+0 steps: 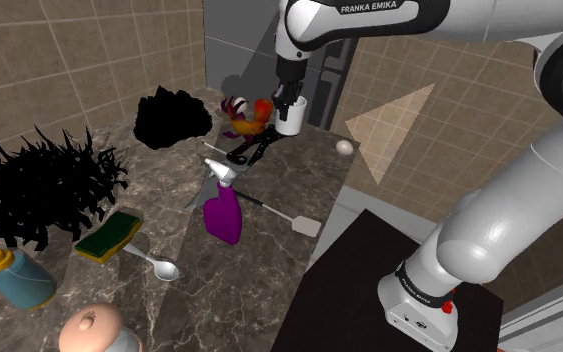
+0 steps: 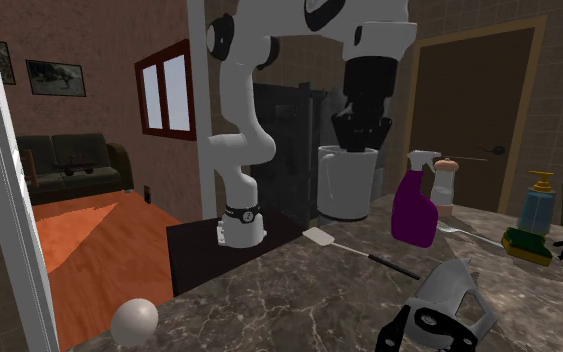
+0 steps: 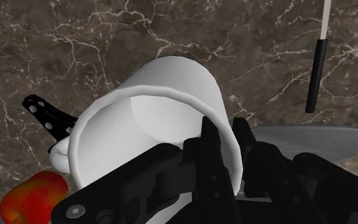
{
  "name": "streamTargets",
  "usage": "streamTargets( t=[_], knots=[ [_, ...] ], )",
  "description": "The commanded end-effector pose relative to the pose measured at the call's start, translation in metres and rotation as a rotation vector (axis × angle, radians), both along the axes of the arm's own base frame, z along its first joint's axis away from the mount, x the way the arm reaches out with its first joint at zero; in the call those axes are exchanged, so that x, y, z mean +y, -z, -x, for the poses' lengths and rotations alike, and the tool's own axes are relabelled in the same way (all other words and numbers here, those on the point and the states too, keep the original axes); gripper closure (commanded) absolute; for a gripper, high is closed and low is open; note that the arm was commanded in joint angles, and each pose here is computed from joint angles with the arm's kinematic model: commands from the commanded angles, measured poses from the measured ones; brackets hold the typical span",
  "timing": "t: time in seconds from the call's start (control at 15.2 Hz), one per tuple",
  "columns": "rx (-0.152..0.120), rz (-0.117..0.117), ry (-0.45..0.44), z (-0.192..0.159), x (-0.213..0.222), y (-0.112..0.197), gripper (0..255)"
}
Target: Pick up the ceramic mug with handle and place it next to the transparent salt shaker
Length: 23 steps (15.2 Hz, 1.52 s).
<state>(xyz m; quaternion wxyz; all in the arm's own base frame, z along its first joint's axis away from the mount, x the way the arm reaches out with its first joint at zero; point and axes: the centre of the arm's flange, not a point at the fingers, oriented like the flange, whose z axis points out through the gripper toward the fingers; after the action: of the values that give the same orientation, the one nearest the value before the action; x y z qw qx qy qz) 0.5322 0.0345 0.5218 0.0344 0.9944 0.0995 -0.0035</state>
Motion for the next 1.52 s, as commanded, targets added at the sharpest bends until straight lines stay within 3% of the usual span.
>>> streamTargets(
  t=[0.0,0.99,1.45],
  knots=[
    [0.0,0.0,0.0,0.001,0.001,-0.011,255],
    [0.0,0.0,0.0,0.001,0.001,-0.088,255],
    [0.0,0.0,0.0,0.039,0.084,-0.088,255]
  ],
)
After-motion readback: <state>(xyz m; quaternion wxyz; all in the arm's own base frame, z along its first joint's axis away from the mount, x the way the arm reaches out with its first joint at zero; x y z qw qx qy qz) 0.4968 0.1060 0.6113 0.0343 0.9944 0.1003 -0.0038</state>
